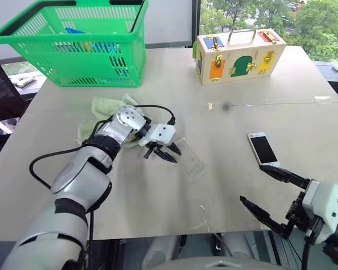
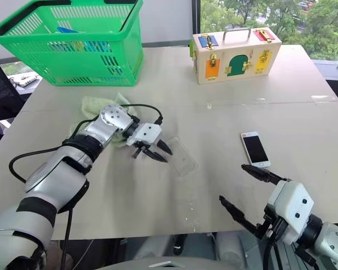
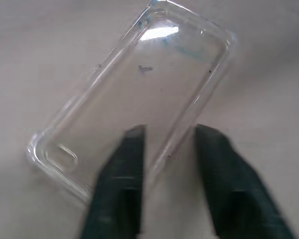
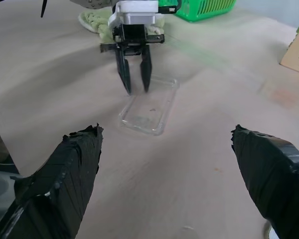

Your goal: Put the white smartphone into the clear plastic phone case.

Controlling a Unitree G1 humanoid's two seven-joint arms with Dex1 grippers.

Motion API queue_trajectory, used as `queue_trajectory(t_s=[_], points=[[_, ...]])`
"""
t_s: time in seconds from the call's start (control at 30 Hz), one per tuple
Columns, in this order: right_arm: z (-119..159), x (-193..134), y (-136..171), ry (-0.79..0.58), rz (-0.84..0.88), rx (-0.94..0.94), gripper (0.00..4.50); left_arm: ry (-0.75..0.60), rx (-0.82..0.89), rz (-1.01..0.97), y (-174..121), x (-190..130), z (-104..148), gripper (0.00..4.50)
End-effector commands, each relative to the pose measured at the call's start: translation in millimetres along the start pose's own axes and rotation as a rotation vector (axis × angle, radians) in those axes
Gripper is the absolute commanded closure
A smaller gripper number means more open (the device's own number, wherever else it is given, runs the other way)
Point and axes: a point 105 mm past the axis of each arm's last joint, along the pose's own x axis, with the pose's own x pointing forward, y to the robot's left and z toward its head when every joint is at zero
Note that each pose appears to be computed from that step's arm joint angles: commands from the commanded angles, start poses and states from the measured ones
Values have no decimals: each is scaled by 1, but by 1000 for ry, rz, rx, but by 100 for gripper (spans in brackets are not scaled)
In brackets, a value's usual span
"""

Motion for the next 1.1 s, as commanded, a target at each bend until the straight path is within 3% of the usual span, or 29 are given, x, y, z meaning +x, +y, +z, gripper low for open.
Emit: queue_trajectory(t_s=[0.03, 0.3, 0.4, 0.57, 0.73, 0.83, 0.93, 1.1], points=[[14, 2, 4, -54, 15, -28, 0, -9, -7, 3, -7, -5, -3, 448], [1, 15, -20, 19, -110, 53, 0, -193, -261, 205, -16, -5, 39, 448], [-3, 19, -30, 38, -156, 55, 0, -178, -330, 264, -17, 10, 47, 448], [-28, 21, -46, 218, -218, 62, 0, -150, -392, 317, -8, 40, 54, 448], [-30, 20, -61, 237, -258, 72, 0, -119, -364, 311, 0, 61, 55, 448], [-39, 18, -74, 282, -313, 76, 0, -107, -363, 300, 3, 64, 54, 360], [-50, 17, -86, 328, -359, 111, 0, -133, -341, 318, 7, 58, 60, 231], [-59, 33, -99, 315, -398, 206, 0, -293, -323, 354, 7, 31, 80, 7]])
